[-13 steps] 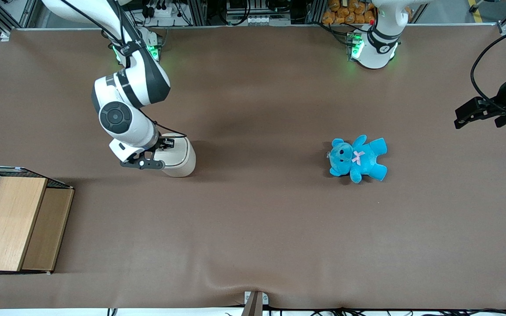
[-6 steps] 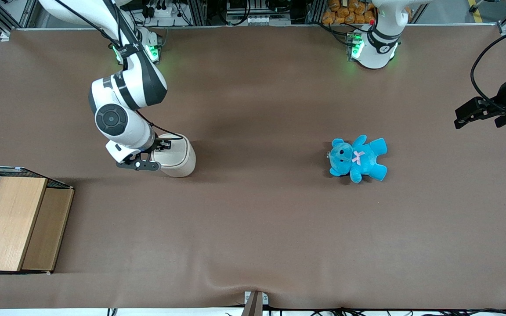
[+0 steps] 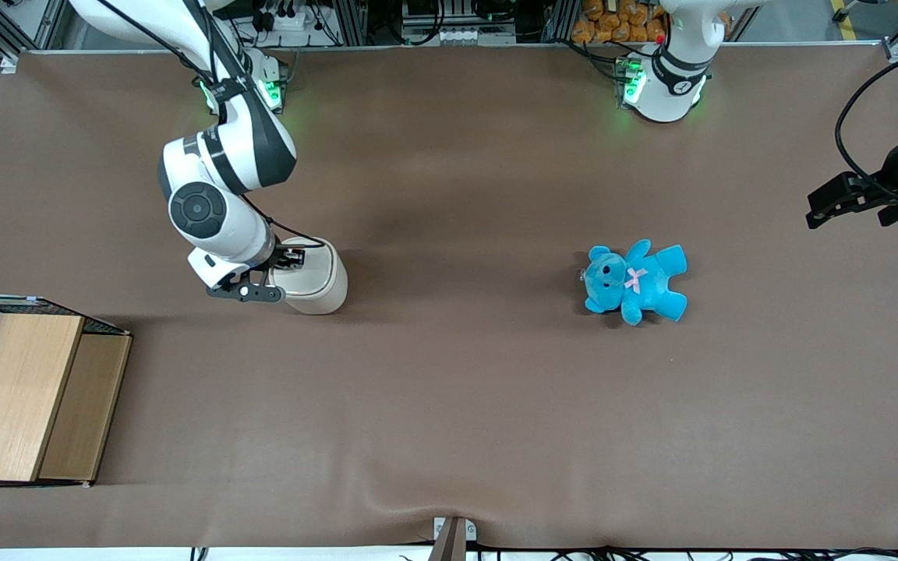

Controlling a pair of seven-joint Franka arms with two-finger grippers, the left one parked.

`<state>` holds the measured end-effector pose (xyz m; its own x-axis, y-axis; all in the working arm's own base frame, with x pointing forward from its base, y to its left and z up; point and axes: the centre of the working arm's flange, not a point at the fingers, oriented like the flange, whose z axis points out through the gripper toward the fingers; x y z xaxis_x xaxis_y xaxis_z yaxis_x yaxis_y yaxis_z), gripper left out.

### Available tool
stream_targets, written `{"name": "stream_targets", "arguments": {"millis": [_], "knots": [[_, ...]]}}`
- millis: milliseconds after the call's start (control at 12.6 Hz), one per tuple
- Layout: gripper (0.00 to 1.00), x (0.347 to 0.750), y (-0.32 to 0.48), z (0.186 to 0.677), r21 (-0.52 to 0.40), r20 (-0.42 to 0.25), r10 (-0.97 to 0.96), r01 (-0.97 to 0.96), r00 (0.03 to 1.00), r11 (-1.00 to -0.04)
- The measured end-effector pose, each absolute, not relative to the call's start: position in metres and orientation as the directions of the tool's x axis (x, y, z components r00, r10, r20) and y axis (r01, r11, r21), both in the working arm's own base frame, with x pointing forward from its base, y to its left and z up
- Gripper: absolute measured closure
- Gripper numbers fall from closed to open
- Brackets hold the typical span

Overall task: Open trash can with right arm
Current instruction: 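Press the right gripper onto the lid edge and tip the lid open, then withdraw the right gripper away from the opened trash can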

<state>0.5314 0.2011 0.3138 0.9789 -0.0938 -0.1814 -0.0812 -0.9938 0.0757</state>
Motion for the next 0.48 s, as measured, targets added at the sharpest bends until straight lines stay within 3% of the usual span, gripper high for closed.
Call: {"name": "stream_targets", "arguments": {"millis": [319, 478], "knots": [[0.15, 0.554, 0.210, 0.393, 0.089, -0.212, -0.104, -0.087, 0.972, -0.992], [0.00, 0.563, 0.207, 0.447, 0.075, -0.183, -0.111, -0.099, 0.977, -0.992]]}}
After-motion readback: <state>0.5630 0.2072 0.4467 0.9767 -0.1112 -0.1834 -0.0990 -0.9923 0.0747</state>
